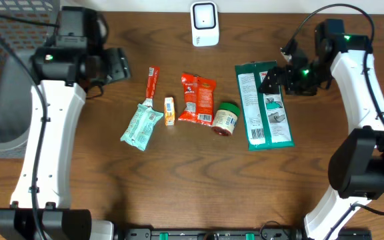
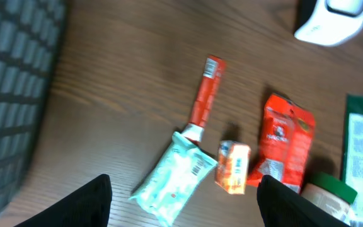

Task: Scan the item barcode
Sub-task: 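Move the right gripper down onto the green-lidded jar and grasp it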

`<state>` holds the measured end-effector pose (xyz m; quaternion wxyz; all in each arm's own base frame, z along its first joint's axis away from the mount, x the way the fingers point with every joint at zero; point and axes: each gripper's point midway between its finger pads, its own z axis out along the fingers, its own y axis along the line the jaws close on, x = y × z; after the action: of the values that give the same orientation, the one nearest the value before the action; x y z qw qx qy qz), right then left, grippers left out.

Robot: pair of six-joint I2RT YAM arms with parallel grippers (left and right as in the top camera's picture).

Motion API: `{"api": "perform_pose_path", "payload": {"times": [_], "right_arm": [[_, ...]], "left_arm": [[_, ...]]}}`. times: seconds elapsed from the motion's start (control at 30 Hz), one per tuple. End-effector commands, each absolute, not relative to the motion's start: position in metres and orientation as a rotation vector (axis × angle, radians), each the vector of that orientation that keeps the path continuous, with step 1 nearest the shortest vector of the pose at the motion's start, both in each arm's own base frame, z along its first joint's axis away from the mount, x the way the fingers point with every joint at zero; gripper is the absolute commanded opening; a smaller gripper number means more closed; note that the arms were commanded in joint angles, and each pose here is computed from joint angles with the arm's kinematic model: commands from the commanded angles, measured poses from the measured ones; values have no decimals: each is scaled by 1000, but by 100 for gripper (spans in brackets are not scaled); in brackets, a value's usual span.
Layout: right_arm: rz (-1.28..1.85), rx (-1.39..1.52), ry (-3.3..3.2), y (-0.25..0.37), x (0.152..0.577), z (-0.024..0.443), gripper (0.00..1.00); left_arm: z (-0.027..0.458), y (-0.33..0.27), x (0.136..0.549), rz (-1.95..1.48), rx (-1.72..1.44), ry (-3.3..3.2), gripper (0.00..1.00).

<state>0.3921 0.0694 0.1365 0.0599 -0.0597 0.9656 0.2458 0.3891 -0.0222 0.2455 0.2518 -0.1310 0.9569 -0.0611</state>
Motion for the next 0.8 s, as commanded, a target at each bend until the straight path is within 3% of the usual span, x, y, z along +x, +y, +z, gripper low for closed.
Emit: {"api": "perform_pose_path", "payload": {"times": [0.0, 0.23, 0.3, 0.77], "right_arm": [[850, -7, 2945, 96, 393, 138, 99], [610, 290, 3047, 108, 389, 123, 99], [519, 304, 3056, 116, 388, 119, 99], [366, 422, 3025, 167, 380, 98, 98]], "left_arm": [[260, -1, 388, -171, -408, 2561, 76], [258, 12, 384, -157, -454, 2570, 80], [258, 12, 384, -157, -454, 2570, 87], [258, 12, 384, -157, -454, 2570, 88]]}}
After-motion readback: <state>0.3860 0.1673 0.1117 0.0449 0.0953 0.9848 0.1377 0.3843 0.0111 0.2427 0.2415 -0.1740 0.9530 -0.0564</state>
